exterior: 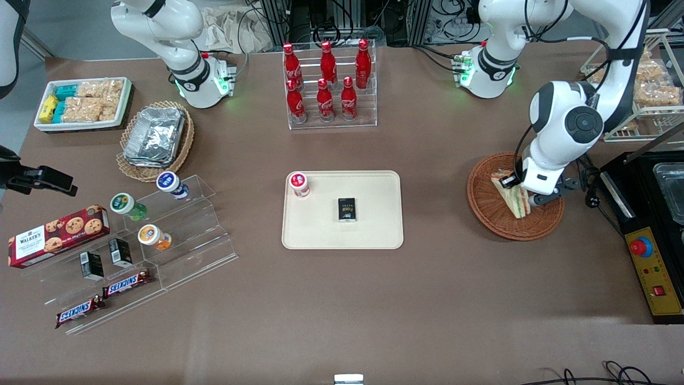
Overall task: Place sandwich from basket to tray
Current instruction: 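Lift the sandwich and carry it over the cream tray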
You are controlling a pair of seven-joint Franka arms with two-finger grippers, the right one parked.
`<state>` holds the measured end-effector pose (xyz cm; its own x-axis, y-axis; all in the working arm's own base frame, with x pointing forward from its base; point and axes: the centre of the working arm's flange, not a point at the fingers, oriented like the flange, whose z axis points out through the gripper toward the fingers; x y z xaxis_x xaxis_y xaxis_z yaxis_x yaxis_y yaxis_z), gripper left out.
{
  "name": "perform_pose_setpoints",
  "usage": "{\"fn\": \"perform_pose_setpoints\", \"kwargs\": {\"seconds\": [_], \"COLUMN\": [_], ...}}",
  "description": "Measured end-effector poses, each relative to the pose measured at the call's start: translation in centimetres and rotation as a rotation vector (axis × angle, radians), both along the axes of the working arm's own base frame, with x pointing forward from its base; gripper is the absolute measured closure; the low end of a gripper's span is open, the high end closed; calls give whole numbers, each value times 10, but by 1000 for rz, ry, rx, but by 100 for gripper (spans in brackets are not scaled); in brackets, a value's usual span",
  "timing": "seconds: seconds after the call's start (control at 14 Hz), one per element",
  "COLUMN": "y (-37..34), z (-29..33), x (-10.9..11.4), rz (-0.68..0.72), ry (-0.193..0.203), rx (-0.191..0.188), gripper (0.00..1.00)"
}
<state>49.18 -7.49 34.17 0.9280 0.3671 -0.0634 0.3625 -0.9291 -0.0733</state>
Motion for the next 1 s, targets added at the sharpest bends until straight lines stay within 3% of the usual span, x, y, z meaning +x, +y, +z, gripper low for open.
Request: {"fn": "perform_pose_setpoints", "kwargs": {"seconds": [0.14,0.21,0.5,0.64,0.86,1.0], "y": [-29,-45,-126,-180,-253,-287], "z": [59,89,161,158,116,69], "x": [17,24,31,28,31,31], "rz": [-45,-69,-163,-201,-241,-265], "ry": [38,38,-22,-28,-40,-43], "rx": [13,16,-5,-30,-98,-99], "gripper": [80,80,80,80,80,80]}}
